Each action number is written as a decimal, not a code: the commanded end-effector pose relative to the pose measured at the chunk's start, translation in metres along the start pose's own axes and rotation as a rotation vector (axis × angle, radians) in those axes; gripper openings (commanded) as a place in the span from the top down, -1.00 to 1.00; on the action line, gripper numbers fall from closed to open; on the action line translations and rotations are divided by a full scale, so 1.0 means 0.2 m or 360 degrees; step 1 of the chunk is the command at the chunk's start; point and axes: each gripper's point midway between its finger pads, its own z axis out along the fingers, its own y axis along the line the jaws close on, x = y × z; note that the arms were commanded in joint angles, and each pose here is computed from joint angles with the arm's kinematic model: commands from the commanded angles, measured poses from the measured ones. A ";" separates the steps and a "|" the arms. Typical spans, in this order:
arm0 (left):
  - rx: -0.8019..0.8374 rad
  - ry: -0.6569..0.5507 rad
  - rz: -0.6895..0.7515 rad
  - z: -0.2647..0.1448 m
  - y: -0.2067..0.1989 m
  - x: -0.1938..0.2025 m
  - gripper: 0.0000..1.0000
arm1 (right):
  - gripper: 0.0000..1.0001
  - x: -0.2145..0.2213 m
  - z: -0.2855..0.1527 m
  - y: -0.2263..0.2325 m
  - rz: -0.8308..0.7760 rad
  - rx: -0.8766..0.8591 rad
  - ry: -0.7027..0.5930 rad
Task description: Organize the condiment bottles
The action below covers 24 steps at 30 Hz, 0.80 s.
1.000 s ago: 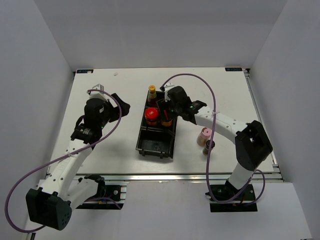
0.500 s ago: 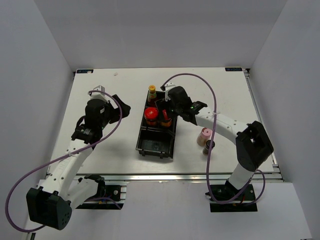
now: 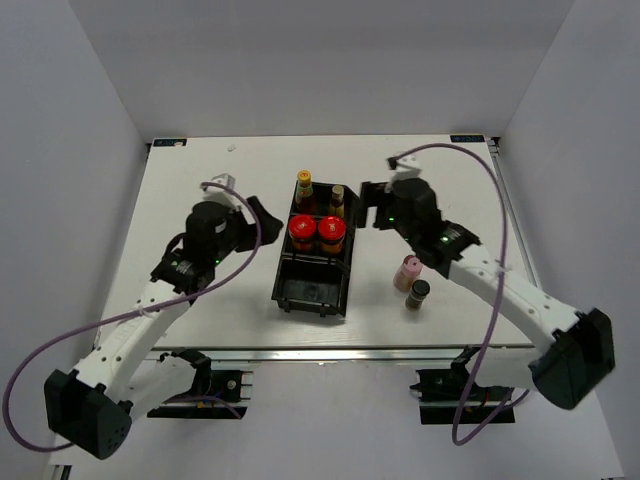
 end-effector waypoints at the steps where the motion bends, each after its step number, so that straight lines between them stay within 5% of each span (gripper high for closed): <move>1: 0.0179 -0.0025 0.0190 -0.01 -0.30 0.00 -0.96 | -0.79 -0.06 -0.12 -0.41 0.0322 0.0406 -0.0140; 9: 0.0454 0.0337 0.0728 0.21 -0.95 0.46 -0.96 | -0.79 0.10 -0.52 -0.97 0.0539 0.1034 -0.0282; 14: 0.0586 0.0459 0.0831 0.29 -1.16 0.66 -0.96 | -0.79 0.08 -0.74 -1.15 0.0637 0.1281 -0.0446; 24: 0.0523 0.0547 0.0921 0.56 -1.34 0.93 -0.96 | -0.79 0.16 -0.70 -1.18 0.0662 0.1216 -0.0346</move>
